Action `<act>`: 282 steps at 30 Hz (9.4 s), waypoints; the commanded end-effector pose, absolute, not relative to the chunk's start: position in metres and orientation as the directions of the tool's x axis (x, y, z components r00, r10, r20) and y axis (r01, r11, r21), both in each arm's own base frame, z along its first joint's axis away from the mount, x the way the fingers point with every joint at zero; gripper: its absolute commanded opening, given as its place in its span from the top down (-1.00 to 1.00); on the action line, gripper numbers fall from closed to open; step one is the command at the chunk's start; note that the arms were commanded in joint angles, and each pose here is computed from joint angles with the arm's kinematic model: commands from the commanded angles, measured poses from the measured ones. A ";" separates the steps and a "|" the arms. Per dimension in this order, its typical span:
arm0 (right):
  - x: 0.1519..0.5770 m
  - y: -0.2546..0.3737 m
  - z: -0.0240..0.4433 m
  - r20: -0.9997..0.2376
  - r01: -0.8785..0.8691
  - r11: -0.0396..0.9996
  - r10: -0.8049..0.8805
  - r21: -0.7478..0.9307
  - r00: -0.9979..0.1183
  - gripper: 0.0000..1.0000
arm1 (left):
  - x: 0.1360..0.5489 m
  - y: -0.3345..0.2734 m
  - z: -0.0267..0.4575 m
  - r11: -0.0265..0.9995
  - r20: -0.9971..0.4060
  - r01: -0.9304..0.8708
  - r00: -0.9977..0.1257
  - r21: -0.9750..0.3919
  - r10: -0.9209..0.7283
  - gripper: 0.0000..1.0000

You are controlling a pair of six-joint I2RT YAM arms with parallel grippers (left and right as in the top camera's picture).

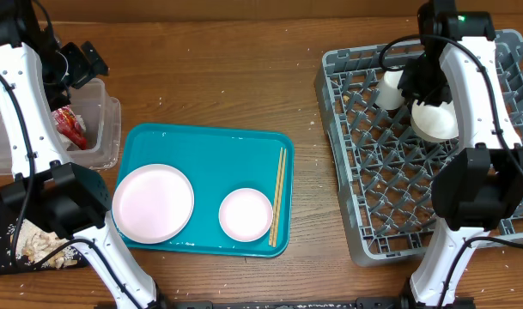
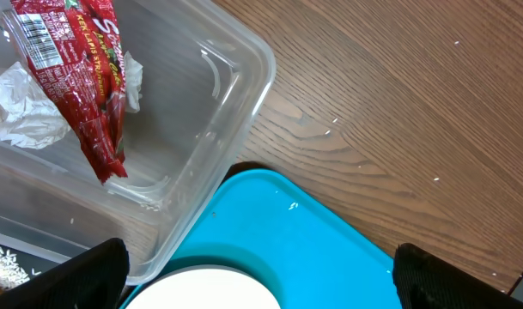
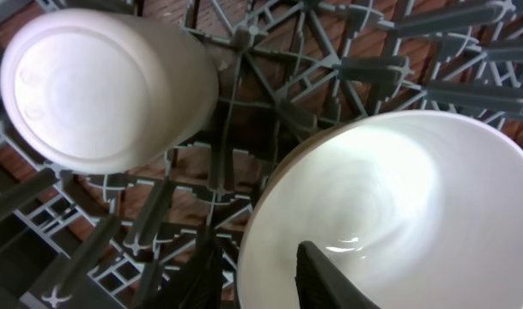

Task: Sort waste into correct bins and load items into the dishwasher
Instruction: 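Move the white bowl into the rack and release it upside down, then reach the right gripper to the small pink plate and grasp it, then carry the pink plate to the rack's right side and release it, then reach the right gripper to the wooden chopsticks and grasp them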

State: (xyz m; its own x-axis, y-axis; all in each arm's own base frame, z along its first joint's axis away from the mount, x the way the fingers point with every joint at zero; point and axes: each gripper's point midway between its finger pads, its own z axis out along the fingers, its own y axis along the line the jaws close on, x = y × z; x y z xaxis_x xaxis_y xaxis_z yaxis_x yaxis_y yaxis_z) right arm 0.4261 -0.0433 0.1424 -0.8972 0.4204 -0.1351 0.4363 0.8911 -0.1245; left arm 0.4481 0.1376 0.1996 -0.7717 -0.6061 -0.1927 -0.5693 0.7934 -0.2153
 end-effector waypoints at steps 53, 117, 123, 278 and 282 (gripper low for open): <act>0.416 -0.049 0.194 0.000 0.160 0.331 0.434 0.930 -0.901 0.92 | 0.450 0.136 0.207 0.809 -0.221 -0.550 -0.779 -0.210 -0.587 -1.00; 0.205 0.362 0.044 0.181 -0.264 0.961 -0.275 0.079 -0.944 -0.22 | 0.450 0.136 0.207 0.809 -0.221 -0.550 -0.779 -0.210 -0.587 -1.00; 0.199 0.363 0.041 0.201 -0.241 0.967 -0.253 0.082 -0.946 -0.13 | 0.450 0.136 0.207 0.809 -0.221 -0.550 -0.779 -0.209 -0.587 -0.99; 0.289 0.273 0.015 0.170 0.013 0.997 0.024 -0.071 -0.985 -0.13 | 0.450 0.136 0.207 0.809 -0.221 -0.550 -0.779 -0.209 -0.587 -1.00; 0.299 0.273 0.048 0.110 0.012 0.998 0.019 -0.063 -0.994 -0.13 | 0.450 0.136 0.207 0.809 -0.221 -0.550 -0.779 -0.210 -0.587 -1.00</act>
